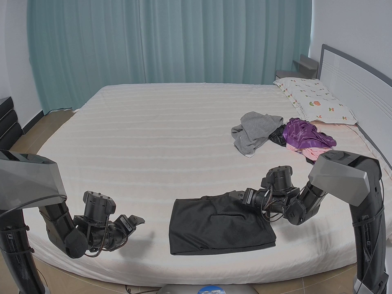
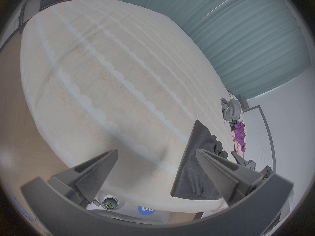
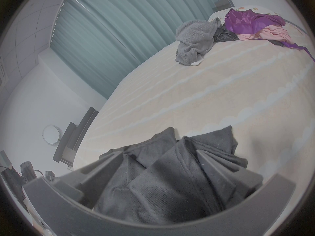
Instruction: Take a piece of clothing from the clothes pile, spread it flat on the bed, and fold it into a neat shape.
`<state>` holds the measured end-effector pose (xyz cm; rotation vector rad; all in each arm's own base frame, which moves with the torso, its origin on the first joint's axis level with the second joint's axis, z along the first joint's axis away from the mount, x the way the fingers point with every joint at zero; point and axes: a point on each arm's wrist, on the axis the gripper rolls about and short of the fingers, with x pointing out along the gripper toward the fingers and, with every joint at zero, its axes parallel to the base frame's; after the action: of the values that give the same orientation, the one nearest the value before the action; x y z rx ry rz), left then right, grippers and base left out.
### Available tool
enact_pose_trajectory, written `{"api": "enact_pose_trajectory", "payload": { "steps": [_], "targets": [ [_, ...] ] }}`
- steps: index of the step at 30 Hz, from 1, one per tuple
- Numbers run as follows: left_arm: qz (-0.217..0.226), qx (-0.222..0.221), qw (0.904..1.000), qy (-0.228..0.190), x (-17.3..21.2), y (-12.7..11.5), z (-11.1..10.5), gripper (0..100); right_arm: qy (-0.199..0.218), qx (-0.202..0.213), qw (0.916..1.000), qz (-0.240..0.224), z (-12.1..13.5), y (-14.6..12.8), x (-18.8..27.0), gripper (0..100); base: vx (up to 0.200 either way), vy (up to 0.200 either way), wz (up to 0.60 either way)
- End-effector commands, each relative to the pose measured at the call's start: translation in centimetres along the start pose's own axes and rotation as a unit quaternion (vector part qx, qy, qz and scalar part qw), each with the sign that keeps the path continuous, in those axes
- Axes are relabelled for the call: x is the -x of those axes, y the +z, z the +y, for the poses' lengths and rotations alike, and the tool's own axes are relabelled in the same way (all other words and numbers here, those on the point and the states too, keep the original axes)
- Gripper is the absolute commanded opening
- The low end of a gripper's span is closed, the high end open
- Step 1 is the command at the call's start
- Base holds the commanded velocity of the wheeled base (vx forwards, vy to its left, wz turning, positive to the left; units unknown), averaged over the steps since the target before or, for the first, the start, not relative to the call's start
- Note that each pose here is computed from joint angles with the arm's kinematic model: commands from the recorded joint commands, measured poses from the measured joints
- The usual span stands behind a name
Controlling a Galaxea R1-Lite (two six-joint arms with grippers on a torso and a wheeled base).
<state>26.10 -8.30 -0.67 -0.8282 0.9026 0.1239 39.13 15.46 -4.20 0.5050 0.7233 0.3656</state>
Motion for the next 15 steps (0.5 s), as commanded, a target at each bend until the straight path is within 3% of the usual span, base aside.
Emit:
{"api": "enact_pose_trajectory", "payload": {
  "steps": [1,9,15],
  "targets": [
    [0.0,0.001,1.0,0.0,0.0,0.0,0.0,100,-0.006,0.002,1.0,0.004,-0.3,-0.5,-0.3,0,0.0,0.0,0.0],
    [0.0,0.001,1.0,0.0,0.0,0.0,0.0,100,-0.048,-0.002,0.998,-0.04,-0.5,0.6,0.2,0,0.0,0.0,0.0],
    [-0.003,0.001,1.0,-0.004,-0.1,0.2,-0.2,100,-0.078,-0.028,0.9948,-0.059,-1.8,1.7,2.4,0,0.0,0.0,0.0]
  ]
}}
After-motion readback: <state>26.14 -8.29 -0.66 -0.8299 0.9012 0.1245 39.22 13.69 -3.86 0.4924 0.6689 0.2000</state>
